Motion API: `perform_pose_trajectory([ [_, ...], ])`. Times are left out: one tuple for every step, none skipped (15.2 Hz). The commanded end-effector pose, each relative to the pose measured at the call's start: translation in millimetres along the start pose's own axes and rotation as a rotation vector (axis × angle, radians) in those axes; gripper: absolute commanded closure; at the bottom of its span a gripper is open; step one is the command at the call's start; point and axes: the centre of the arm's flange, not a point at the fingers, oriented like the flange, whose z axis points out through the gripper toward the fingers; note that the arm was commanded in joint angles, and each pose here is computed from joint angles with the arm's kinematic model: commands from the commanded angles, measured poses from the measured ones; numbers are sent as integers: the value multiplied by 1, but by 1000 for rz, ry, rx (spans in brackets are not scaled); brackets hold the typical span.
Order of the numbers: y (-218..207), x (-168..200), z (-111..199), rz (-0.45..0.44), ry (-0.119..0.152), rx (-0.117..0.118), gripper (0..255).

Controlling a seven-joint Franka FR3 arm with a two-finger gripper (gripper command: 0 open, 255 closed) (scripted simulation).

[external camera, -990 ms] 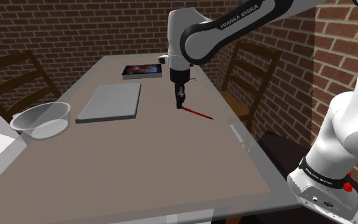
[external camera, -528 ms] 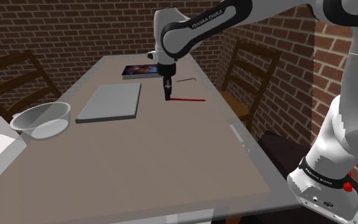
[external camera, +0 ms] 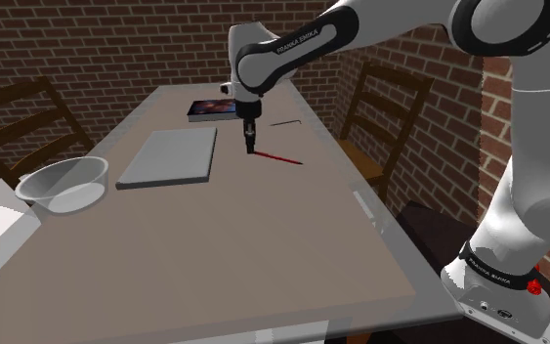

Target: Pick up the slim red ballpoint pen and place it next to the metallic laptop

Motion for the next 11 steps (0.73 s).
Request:
perform_pose_trajectory([
  [1,0,10,0,0,0,255],
  [1,-1,15,0,0,0,255],
  [1,-1,21,0,0,0,255],
  [1,-1,26,0,0,0,255],
  [0,-1,31,0,0,0,255],
  [0,-1,36,0,0,0,255],
  [0,-2,42,0,0,0,255],
  [0,-2,47,0,0,0,255],
  [0,-2,52,0,0,0,255],
  [0,-2,59,0,0,0,255],
  [-1,-2,59,0,0,0,255],
])
